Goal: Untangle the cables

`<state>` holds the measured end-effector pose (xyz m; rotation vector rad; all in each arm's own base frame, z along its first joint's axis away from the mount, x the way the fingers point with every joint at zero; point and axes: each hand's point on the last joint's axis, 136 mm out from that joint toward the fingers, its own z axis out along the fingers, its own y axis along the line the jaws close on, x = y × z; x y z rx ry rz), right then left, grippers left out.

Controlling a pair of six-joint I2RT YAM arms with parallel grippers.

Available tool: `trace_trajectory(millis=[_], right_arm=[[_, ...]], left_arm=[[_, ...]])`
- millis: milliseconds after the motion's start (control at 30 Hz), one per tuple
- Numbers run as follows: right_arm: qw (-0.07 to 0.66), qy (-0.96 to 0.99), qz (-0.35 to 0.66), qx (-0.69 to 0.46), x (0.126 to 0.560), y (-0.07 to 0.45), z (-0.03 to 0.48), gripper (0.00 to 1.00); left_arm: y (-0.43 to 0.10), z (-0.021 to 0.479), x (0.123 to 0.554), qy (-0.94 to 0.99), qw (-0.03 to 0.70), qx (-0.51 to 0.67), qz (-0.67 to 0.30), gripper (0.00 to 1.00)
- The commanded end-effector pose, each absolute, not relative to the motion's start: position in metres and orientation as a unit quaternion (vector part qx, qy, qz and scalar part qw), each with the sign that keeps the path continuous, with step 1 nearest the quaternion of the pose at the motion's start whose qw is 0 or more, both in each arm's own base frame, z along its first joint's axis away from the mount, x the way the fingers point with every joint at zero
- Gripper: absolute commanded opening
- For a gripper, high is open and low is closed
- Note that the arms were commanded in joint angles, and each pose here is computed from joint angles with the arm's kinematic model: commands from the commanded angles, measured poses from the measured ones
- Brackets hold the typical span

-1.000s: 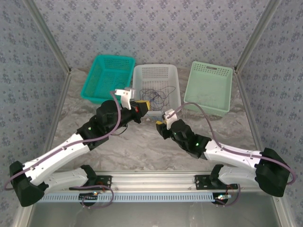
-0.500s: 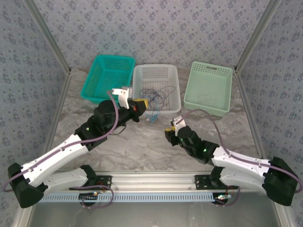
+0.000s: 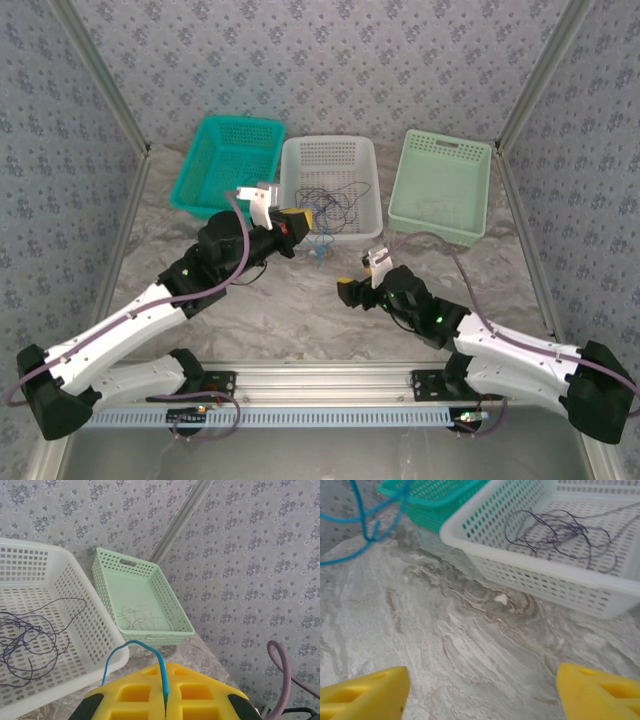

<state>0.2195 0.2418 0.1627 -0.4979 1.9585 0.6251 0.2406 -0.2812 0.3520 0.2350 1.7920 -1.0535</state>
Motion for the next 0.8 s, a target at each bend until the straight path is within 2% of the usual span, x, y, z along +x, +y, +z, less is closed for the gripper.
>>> trace_trajectory(millis=[0, 500, 767], right_arm=[[0.528, 0.765, 0.302, -0.21, 0.223, 0.258, 0.202, 0.83], [0.587, 0.704, 0.348, -0.197, 0.236, 0.268, 0.248, 0.84], [0.622, 0.689, 0.336, -0.161, 0.254, 0.267, 0.261, 0.85]], left_arm=[[-0.281, 0.378, 0.237, 0.715, 0.515, 0.093, -0.463, 0.0], [-0.288, 0.379, 0.237, 0.708, 0.505, 0.093, -0.485, 0.0], [-0.294, 0.376, 0.236, 0.706, 0.494, 0.09, -0.499, 0.0]])
